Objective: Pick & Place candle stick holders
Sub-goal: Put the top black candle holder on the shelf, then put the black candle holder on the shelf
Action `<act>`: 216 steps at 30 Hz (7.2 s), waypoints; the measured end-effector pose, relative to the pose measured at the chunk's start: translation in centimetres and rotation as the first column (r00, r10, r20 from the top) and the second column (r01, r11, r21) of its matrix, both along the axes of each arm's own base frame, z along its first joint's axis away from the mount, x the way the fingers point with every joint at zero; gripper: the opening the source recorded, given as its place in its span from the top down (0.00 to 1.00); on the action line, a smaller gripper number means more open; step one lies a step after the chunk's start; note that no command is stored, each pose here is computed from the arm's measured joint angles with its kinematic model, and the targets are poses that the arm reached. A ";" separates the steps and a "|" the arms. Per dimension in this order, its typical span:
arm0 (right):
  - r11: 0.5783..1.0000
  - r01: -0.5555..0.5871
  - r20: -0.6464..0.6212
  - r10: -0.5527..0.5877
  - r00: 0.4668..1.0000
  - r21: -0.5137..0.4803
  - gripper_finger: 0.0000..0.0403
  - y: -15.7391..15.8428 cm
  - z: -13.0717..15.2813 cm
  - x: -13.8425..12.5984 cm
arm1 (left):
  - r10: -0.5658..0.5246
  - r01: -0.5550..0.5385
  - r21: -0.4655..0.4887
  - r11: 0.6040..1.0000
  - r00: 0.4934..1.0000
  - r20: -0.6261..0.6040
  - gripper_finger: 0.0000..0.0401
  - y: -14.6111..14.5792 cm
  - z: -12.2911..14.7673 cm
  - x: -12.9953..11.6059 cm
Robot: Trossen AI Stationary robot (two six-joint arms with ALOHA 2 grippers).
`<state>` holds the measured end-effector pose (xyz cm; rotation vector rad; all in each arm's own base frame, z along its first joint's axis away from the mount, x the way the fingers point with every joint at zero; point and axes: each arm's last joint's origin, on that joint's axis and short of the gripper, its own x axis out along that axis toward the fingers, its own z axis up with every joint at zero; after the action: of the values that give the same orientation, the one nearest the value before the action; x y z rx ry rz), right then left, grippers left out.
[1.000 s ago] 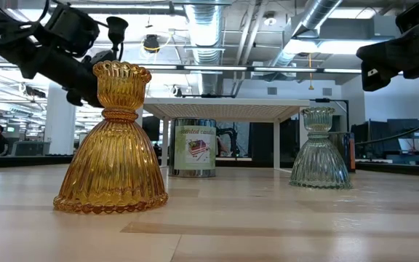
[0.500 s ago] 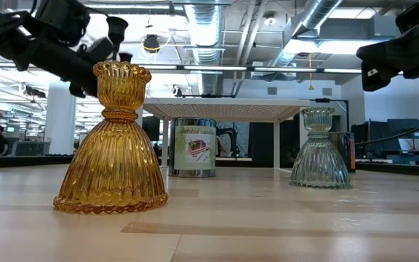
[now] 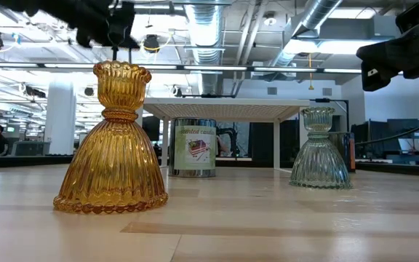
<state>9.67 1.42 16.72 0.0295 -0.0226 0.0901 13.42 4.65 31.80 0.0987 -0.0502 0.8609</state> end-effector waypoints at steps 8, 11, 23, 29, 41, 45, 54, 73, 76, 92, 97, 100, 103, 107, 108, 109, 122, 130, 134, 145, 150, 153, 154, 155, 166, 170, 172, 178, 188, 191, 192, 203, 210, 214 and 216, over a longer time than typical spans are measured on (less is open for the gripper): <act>1.000 0.003 0.000 -0.003 1.000 0.000 1.00 0.0 0.0 0.0 | -0.174 0.174 0.012 0.985 0.985 -0.005 0.97 0.3 3.5 3.2; 1.000 0.003 0.000 -0.003 1.000 0.000 1.00 0.0 0.0 0.0 | -0.145 0.145 0.001 0.989 0.989 -0.031 0.97 1.4 4.4 5.3; 1.000 0.000 0.000 0.000 1.000 0.000 1.00 0.0 0.0 0.0 | -0.223 0.219 -0.104 0.970 0.975 -0.023 0.97 7.0 5.4 10.3; 1.000 0.000 0.000 0.000 1.000 0.000 1.00 0.0 0.0 0.0 | -0.187 0.180 -0.169 0.969 0.982 -0.023 0.97 8.0 4.8 10.0; 1.000 0.000 -0.001 0.000 1.000 0.000 1.00 0.0 0.0 0.0 | -0.206 0.197 -0.184 0.963 0.978 -0.034 0.97 8.1 4.3 10.5; 1.000 0.000 -0.001 0.000 1.000 0.000 1.00 0.0 0.0 0.0 | -0.206 0.196 -0.187 0.963 0.978 -0.037 0.97 8.2 4.1 10.7; 1.000 0.000 0.000 0.000 1.000 0.000 1.00 0.0 0.0 0.0 | -0.205 0.194 -0.189 0.963 0.978 -0.040 0.96 8.3 4.1 10.8; 1.000 -0.001 -0.001 0.001 1.000 0.000 1.00 0.0 0.0 0.0 | -0.205 0.192 -0.159 0.968 0.976 -0.070 0.89 8.3 4.1 10.8; 1.000 -0.001 -0.001 0.001 1.000 0.000 1.00 0.0 0.0 0.0 | -0.205 0.192 -0.159 0.968 0.976 -0.068 0.86 8.3 4.1 10.8; 1.000 -0.001 -0.001 0.001 1.000 0.000 1.00 0.0 0.0 0.0 | -0.203 0.199 -0.099 0.975 0.979 -0.035 0.59 7.8 5.4 9.8; 1.000 -0.001 -0.001 0.001 1.000 0.000 1.00 0.0 0.0 0.0 | -0.203 0.200 -0.093 0.975 0.979 -0.028 0.52 7.6 5.7 9.4; 1.000 -0.001 -0.001 0.001 1.000 0.000 1.00 0.0 0.0 0.0 | -0.203 0.200 -0.067 0.977 0.978 -0.041 0.49 7.3 6.1 9.0; 1.000 -0.001 -0.001 0.001 1.000 0.000 1.00 0.0 0.0 0.0 | -0.203 0.201 -0.040 0.979 0.978 -0.039 0.47 7.1 6.6 8.4; 1.000 -0.001 -0.001 0.001 1.000 0.000 1.00 0.0 0.0 0.0 | -0.247 0.246 -0.032 0.969 0.969 -0.029 0.46 6.5 7.1 7.7; 1.000 -0.001 -0.001 0.001 1.000 0.000 1.00 0.0 0.0 0.0 | -0.266 0.265 -0.033 0.964 0.963 -0.031 0.46 6.3 7.2 7.4; 1.000 -0.002 -0.001 0.002 1.000 0.000 1.00 0.0 0.0 0.0 | -0.282 0.281 -0.034 0.959 0.959 -0.032 0.46 6.2 7.3 7.2; 1.000 -0.002 -0.001 0.002 1.000 0.000 1.00 0.0 0.0 0.0 | -0.314 0.300 -0.121 0.946 0.941 -0.122 0.47 3.9 7.7 2.9; 1.000 -0.001 -0.001 0.001 1.000 0.000 1.00 0.0 0.0 0.0 | -0.521 0.495 -0.168 0.853 0.831 -0.194 0.60 2.2 7.2 1.6; 1.000 -0.001 -0.001 0.001 1.000 0.000 1.00 0.0 0.0 0.0 | -0.618 0.576 -0.224 0.786 0.727 -0.299 0.79 1.1 6.1 1.3; 0.999 -0.003 -0.005 0.003 1.000 0.051 1.00 0.0 0.0 0.0 | -0.708 0.640 -0.315 0.701 0.569 -0.419 0.99 -0.9 0.1 -0.5; 0.999 -0.002 -0.005 0.003 1.000 0.053 1.00 0.0 0.0 0.0 | -0.761 0.717 -0.279 0.638 0.533 -0.371 0.98 -1.7 -2.8 -1.9; 0.999 0.001 -0.005 -0.001 1.000 0.053 1.00 0.0 0.0 0.0 | -0.780 0.753 -0.244 0.611 0.521 -0.347 0.99 -2.1 -4.6 -2.6; 0.999 0.001 -0.005 -0.001 1.000 0.053 1.00 0.0 0.0 0.0 | -0.783 0.760 -0.235 0.606 0.518 -0.343 0.99 -2.2 -5.2 -2.7; 0.999 0.001 -0.005 -0.001 1.000 0.053 1.00 0.0 0.0 0.0 | -0.786 0.769 -0.217 0.601 0.519 -0.336 0.99 -2.3 -5.7 -2.8; 0.998 0.029 0.000 -0.029 1.000 0.055 1.00 -0.1 0.0 0.0 | -0.871 0.840 -0.233 0.490 0.459 -0.175 0.99 -3.3 -9.1 -1.7; 0.998 0.029 0.000 -0.029 1.000 0.055 1.00 -0.1 0.0 0.0 | -0.871 0.810 -0.323 0.490 0.473 -0.135 0.99 -3.7 -10.7 -1.5; 0.998 0.029 0.000 -0.029 1.000 0.054 1.00 -0.1 0.0 0.0 | -0.860 0.787 -0.357 0.504 0.497 -0.117 0.99 -4.0 -11.3 -1.4; 0.998 0.032 0.000 -0.032 0.999 0.054 1.00 -0.1 0.0 0.0 | -0.835 0.743 -0.402 0.535 0.539 -0.114 0.99 -5.0 -13.2 -1.2; 0.998 0.032 0.001 -0.032 0.999 0.055 1.00 -0.1 0.1 0.0 | -0.865 0.814 -0.295 0.501 0.481 -0.141 0.97 -6.5 -13.8 -1.1; 0.998 0.032 0.001 -0.032 0.999 0.055 1.00 -0.1 0.1 0.0 | -0.863 0.814 -0.288 0.504 0.485 -0.140 0.96 -6.4 -13.7 -1.1; 0.998 0.032 0.001 -0.032 0.999 0.055 1.00 -0.1 0.0 0.0 | -0.863 0.815 -0.285 0.504 0.485 -0.138 0.96 -6.4 -13.7 -1.1; 0.998 0.032 0.000 -0.032 0.999 0.055 1.00 -0.1 0.0 0.0 | -0.854 0.812 -0.266 0.520 0.504 -0.129 0.81 -6.6 -13.7 0.3; 0.998 0.028 -0.001 -0.028 1.000 0.054 1.00 -0.1 0.0 0.0 | -0.777 0.712 -0.313 0.629 0.596 -0.205 0.67 -6.3 -14.9 1.2; 0.998 0.025 -0.001 -0.025 1.000 0.054 1.00 -0.1 0.0 0.0 | -0.774 0.701 -0.336 0.629 0.604 -0.188 0.60 -6.3 -15.1 1.6; 0.998 0.024 -0.001 -0.024 1.000 0.054 1.00 -0.1 0.0 0.0 | -0.782 0.711 -0.336 0.617 0.603 -0.160 0.58 -6.4 -15.0 1.8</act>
<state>9.68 1.35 16.75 0.0830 -0.0252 0.0651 15.23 -1.75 16.80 -0.0307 0.2842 -0.0315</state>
